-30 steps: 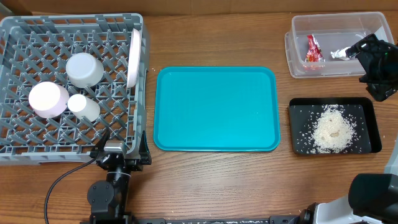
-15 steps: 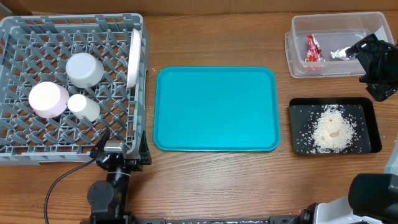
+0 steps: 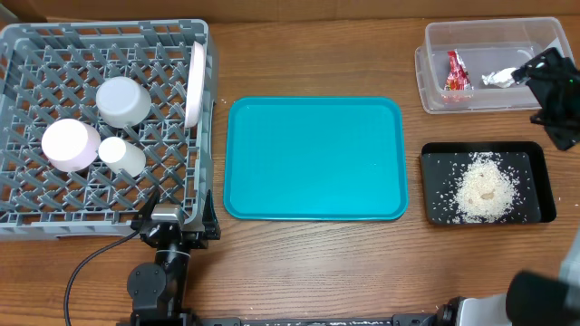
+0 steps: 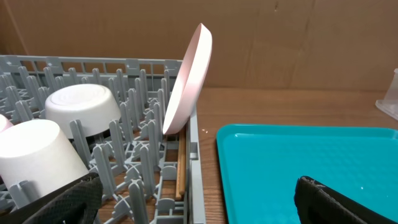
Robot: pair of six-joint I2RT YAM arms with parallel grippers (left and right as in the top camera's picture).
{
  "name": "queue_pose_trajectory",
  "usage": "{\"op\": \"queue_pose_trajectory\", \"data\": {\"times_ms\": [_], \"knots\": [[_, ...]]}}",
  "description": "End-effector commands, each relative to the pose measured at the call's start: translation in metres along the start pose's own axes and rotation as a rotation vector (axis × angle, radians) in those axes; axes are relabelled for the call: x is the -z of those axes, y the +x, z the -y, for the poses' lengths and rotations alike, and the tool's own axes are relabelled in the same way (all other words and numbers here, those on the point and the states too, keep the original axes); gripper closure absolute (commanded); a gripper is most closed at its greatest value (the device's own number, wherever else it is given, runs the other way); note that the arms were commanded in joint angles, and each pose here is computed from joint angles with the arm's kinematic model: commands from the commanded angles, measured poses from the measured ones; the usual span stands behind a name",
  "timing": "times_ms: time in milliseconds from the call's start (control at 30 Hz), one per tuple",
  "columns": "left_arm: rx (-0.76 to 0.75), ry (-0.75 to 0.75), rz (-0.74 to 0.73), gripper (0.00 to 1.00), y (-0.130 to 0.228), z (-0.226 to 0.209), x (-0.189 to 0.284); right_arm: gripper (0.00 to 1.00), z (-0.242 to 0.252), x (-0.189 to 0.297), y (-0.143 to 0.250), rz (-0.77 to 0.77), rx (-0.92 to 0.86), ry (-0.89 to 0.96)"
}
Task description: Sort waste into correct bins and load items into the dishwasher
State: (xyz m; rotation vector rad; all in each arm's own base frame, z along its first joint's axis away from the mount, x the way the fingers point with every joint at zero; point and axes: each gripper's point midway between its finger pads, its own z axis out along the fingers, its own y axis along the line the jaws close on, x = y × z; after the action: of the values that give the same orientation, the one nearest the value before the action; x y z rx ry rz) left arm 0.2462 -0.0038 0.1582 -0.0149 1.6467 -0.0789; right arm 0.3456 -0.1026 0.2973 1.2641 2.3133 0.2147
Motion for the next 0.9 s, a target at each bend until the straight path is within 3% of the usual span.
{"op": "queue_pose_trajectory", "data": {"times_ms": [0, 133, 400, 733, 867], "knots": [[0.021, -0.017, 0.007, 0.0, 0.0, -0.003, 0.0, 0.0, 0.008, 0.05, -0.009, 0.161, 0.008, -0.022], [0.021, -0.017, 0.007, 0.0, 0.0, -0.003, 0.0, 0.0, 0.014, 0.082, -0.011, 0.269, 0.003, -0.038], [0.021, -0.017, 0.007, 0.0, 0.0, -0.003, 0.0, 0.0, -0.008, 0.125, 0.017, 0.491, 0.083, -0.335], [0.021, -0.017, 0.007, 0.0, 0.0, -0.003, 0.0, 0.0, 0.042, 0.06, 0.113, 0.501, 0.172, -0.502], [0.021, -0.017, 0.007, 0.0, 0.0, -0.003, 0.0, 0.0, 0.058, 0.036, 0.134, 0.515, 0.2, -0.533]]}}
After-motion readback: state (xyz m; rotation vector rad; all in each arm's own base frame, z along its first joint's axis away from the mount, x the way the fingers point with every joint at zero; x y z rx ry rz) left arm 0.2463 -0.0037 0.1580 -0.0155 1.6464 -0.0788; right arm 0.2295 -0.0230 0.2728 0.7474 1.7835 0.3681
